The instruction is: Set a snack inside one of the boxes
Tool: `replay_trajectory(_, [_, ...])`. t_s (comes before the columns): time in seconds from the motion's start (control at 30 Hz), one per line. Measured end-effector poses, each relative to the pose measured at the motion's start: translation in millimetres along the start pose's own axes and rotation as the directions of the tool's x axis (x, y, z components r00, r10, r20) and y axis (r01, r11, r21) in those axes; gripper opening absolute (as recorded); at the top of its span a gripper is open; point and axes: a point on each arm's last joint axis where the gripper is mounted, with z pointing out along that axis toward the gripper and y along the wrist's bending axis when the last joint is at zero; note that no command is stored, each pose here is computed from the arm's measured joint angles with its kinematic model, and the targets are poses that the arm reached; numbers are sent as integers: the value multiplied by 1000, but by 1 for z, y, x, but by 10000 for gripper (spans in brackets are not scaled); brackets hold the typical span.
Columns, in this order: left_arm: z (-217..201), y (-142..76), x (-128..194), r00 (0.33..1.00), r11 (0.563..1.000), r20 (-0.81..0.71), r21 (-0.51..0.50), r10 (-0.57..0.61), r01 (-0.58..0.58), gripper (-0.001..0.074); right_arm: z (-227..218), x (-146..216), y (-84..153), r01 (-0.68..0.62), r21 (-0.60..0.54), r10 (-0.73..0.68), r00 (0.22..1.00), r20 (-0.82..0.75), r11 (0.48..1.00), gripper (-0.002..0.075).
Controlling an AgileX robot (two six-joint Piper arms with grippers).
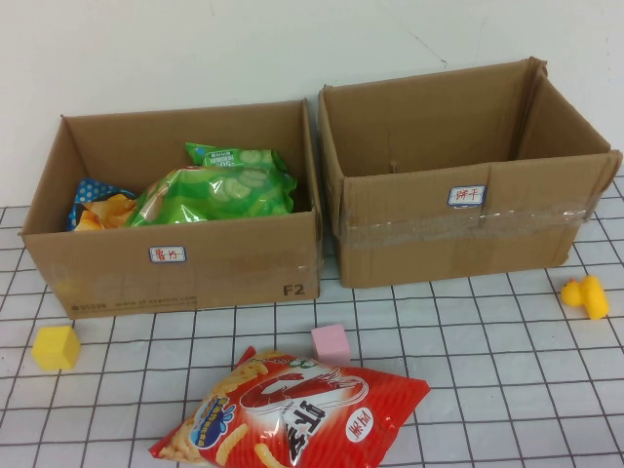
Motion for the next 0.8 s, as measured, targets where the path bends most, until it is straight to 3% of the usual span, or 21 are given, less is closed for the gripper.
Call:
replay_trajectory(0.13, [2,-2,-1,996,997,-56,13,-73,74,-1,0,0,0,0,0,0,1000,0,1000,-1])
replay_trajectory(0.23, [8,-4,-22,986,1000,-166,19,25,-22,-1,0,0,0,0,0,0,1000,0,1000,-1])
replay_trajectory(0.37, [19,2,-63,951,993,-298,-54,83,-104,-1,0,0,0,0,0,0,1000,0,1000,-1])
replay_trajectory(0.53, [42,6,-82,878,987,-477,-117,40,-109,-1,0,0,0,0,0,0,1000,0,1000,-1])
replay_trajectory(0.6, [51,5,-72,824,989,-565,-137,-39,-47,-1,0,0,0,0,0,0,1000,0,1000,-1])
replay_trajectory(0.7, [62,-2,-51,690,989,-711,-140,-132,45,-1,0,0,0,0,0,0,1000,0,1000,-1])
replay_trajectory(0.8, [67,-16,-27,494,982,-854,-92,-163,166,-1,0,0,0,0,0,0,1000,0,1000,-1])
